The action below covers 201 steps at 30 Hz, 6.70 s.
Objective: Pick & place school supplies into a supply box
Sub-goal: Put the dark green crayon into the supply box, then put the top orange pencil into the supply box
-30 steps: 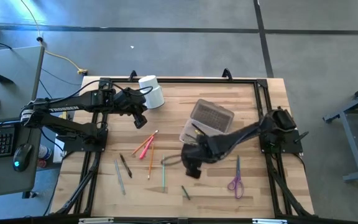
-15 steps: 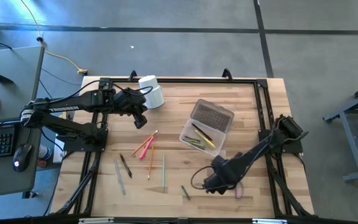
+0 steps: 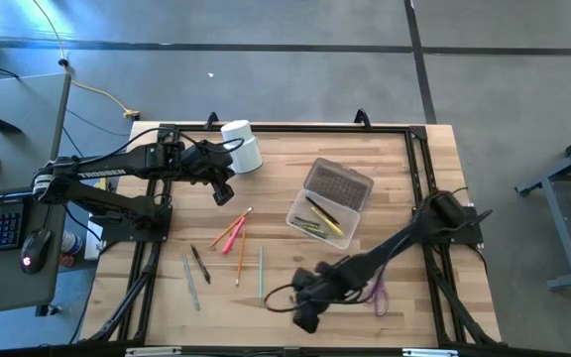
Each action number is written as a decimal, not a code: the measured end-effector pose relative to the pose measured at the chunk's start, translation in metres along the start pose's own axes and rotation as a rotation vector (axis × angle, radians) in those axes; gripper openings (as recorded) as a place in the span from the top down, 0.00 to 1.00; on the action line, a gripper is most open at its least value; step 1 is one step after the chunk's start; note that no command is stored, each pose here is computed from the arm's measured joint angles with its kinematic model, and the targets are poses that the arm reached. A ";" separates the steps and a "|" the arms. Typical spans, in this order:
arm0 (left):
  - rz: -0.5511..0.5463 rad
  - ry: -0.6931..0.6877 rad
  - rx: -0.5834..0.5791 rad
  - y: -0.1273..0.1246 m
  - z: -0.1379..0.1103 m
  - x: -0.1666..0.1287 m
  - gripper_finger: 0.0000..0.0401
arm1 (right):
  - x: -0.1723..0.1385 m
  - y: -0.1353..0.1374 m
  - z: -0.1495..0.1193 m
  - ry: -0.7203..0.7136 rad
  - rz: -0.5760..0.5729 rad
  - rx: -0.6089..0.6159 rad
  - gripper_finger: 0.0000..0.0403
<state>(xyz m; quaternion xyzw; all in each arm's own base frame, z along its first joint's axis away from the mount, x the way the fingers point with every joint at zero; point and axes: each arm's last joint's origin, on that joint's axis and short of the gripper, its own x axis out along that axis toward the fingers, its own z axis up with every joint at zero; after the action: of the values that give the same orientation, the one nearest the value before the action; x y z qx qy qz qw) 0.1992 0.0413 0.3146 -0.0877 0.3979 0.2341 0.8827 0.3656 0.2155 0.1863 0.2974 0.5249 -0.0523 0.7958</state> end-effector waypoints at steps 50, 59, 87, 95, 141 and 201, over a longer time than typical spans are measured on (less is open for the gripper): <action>0.006 0.031 0.059 0.001 -0.003 0.000 0.83 | 0.039 -0.004 0.018 -0.084 0.119 -1.140 0.79; 0.009 0.040 0.061 0.001 -0.004 0.000 0.83 | 0.064 -0.012 0.010 -0.021 0.101 -1.149 0.79; 0.011 0.050 0.065 0.001 -0.005 0.000 0.83 | 0.063 -0.023 0.010 0.081 0.046 -1.056 0.79; 0.011 0.050 0.065 0.001 -0.005 0.000 0.83 | 0.060 -0.022 0.001 0.085 -0.052 -1.113 0.79; 0.009 0.047 0.055 0.001 -0.005 0.000 0.83 | 0.009 -0.099 -0.057 0.214 -0.483 0.235 0.79; -0.105 0.182 -0.044 -0.003 -0.035 0.028 0.83 | -0.014 -0.183 0.104 -0.079 -0.467 -0.196 0.84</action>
<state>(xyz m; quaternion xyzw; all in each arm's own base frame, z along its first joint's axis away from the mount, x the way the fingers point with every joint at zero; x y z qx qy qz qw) 0.1938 0.0360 0.2705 -0.1488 0.4660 0.1876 0.8518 0.3706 0.0079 0.1501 0.0872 0.5504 -0.1950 0.8071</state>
